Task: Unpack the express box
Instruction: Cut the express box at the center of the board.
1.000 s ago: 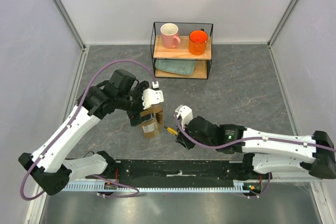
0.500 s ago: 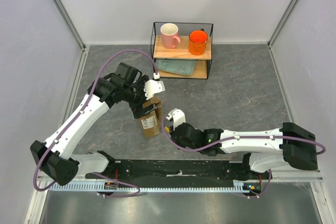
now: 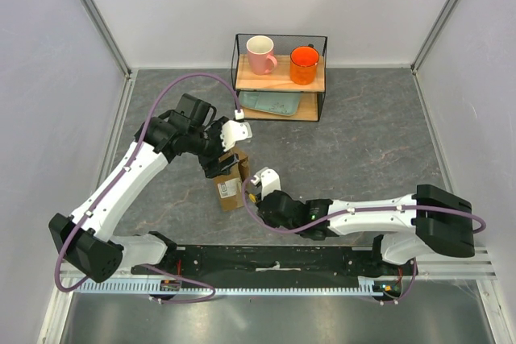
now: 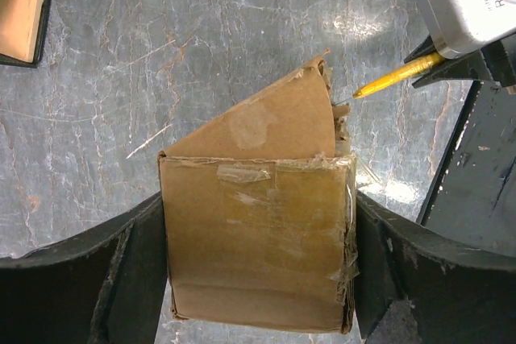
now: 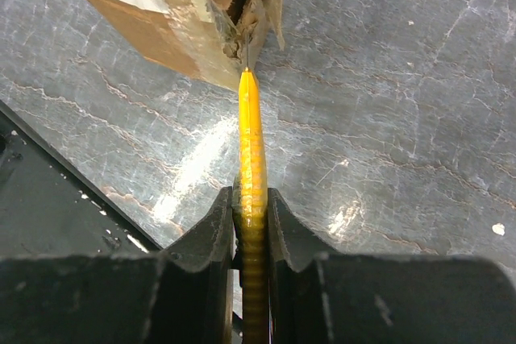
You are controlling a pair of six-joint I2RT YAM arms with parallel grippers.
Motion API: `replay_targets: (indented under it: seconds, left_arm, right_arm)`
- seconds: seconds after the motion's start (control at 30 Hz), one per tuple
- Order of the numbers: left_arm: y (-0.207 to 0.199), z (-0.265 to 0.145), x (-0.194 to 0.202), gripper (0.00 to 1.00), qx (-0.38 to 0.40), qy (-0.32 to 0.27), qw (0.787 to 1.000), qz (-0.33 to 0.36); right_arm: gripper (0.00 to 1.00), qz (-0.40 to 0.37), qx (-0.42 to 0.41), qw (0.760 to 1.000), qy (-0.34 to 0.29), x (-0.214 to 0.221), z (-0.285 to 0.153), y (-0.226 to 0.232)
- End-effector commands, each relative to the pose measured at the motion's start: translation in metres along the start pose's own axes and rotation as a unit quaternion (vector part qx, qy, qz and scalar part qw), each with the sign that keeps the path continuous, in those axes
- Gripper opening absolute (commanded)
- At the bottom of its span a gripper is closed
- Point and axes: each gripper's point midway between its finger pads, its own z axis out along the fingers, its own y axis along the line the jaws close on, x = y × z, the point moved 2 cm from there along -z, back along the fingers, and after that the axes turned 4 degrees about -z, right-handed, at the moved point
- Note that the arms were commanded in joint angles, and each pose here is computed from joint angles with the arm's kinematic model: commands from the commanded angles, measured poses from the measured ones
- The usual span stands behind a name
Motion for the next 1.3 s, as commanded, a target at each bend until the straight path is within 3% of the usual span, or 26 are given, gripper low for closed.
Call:
replay_targets:
  seconds: [0.0,0.4,1.27]
  left_arm:
    - [-0.002,0.005,0.006,0.78,0.016,0.013,1.0,-0.005]
    - [0.0,0.011,0.012,0.72,0.01,0.024,0.999,-0.024]
    - [-0.009,0.011,0.016,0.68,0.024,0.019,0.999,-0.029]
  right_arm:
    - [0.0,0.024,-0.011,0.999,-0.035,-0.015,-0.006,0.01]
    - [0.0,0.025,-0.007,0.999,-0.025,-0.003,-0.024,0.012]
    - [0.0,0.007,-0.004,1.0,-0.02,-0.001,-0.007,0.022]
